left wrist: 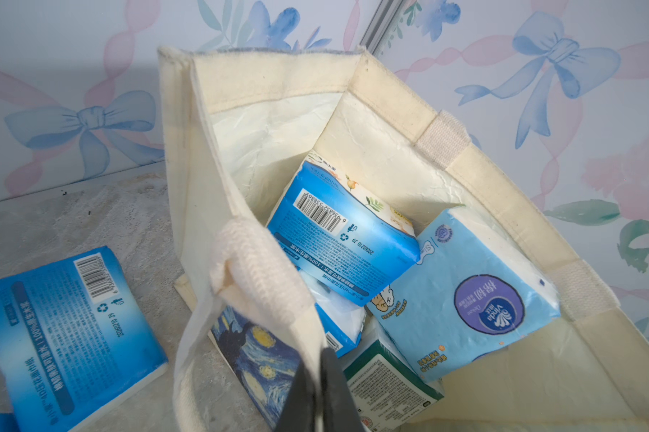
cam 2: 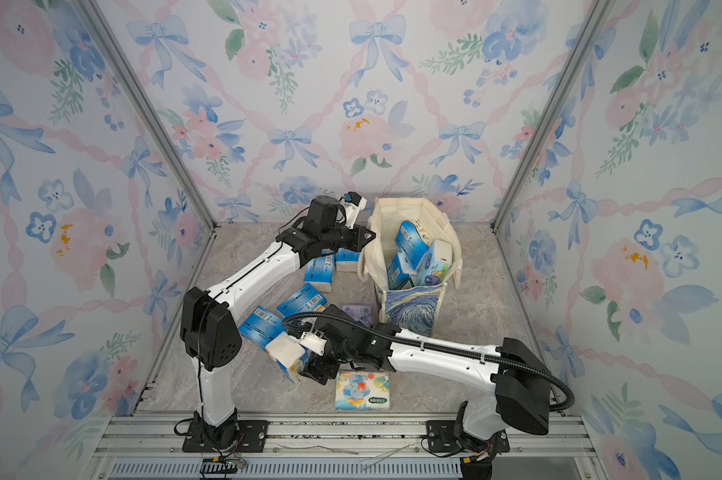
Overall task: Put tissues into the canvas bag
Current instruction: Pick up the pack of facial tissues from the center of the board.
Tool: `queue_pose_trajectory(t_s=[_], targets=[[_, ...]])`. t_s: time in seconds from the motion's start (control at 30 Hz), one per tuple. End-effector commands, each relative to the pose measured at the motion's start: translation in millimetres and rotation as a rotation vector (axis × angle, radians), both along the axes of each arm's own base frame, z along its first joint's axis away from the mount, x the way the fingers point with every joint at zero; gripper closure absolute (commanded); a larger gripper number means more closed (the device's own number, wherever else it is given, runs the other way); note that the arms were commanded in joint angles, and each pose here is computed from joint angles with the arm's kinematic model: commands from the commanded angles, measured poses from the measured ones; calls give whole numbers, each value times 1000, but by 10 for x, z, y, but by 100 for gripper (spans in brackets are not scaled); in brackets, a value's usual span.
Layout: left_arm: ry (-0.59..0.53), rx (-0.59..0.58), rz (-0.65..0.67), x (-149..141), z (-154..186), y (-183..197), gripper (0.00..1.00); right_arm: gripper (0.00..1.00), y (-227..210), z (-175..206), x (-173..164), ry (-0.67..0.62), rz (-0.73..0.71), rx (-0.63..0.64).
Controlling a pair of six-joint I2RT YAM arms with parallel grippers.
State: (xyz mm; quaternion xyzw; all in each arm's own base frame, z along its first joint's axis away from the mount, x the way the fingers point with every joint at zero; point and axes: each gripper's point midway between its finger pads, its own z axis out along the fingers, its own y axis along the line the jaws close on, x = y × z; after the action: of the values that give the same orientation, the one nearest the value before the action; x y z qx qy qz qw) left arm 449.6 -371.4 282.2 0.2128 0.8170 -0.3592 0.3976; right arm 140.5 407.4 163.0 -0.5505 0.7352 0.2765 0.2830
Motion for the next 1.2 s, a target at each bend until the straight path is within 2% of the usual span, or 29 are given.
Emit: queue_pose_trajectory(t_s=[0.0, 0.1, 0.17, 0.8, 1.17], targets=[[-29, -14, 0, -17, 160, 66, 91, 10, 195, 187, -13, -12, 24, 61], [-25, -14, -3, -15, 144, 63, 91, 0, 259, 180, -7, 2, 21, 78], [-22, -13, -3, -6, 124, 64, 91, 3, 289, 159, 10, 9, 13, 74], [-10, -11, -2, 34, 66, 106, 91, 3, 473, -179, 186, 81, -113, -62], [-4, -10, -4, 44, 40, 107, 91, 3, 547, -356, 121, 82, -99, -138]])
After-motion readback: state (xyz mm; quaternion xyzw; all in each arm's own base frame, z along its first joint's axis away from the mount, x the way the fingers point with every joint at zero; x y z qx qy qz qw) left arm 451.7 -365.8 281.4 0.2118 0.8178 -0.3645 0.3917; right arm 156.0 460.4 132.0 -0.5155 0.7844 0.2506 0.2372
